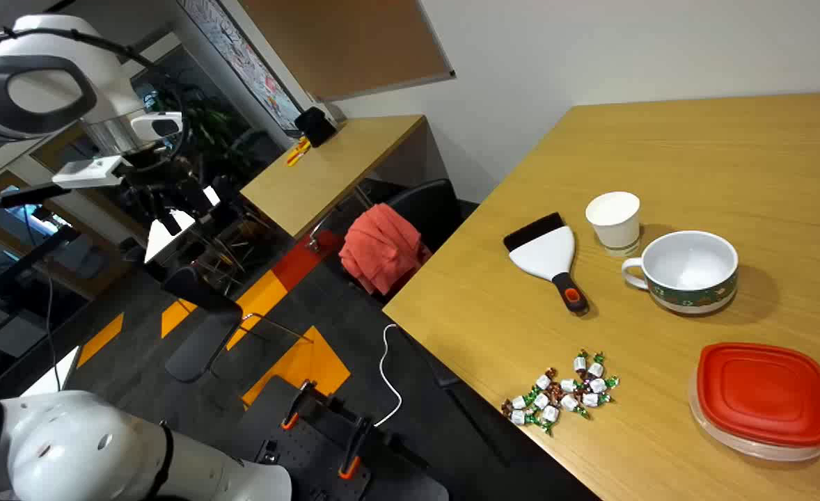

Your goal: Take the lid on the bowl and put it on the table

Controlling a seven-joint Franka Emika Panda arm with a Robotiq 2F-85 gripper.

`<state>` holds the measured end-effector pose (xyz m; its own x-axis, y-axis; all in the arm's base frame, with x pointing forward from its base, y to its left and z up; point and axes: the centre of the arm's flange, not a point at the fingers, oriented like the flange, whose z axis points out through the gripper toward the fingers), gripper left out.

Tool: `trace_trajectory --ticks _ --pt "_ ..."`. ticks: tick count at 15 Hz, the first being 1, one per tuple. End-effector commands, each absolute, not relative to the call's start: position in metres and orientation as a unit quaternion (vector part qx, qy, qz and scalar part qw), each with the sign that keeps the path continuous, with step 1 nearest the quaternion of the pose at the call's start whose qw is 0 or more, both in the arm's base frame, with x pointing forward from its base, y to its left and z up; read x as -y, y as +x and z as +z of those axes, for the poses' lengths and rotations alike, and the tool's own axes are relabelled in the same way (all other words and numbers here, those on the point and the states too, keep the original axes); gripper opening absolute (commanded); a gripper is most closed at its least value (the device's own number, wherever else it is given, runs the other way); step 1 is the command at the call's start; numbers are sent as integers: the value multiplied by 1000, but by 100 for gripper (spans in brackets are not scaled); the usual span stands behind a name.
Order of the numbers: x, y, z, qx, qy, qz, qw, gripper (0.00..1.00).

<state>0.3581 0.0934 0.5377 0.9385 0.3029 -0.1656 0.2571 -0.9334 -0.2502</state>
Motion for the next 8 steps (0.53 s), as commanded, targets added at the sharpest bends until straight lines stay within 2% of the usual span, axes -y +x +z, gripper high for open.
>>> trace_trajectory --ticks 1,8 --pt "-93 358 538 143 -978 101 113 100" --pt "-67 366 539 120 -983 84 109 100"
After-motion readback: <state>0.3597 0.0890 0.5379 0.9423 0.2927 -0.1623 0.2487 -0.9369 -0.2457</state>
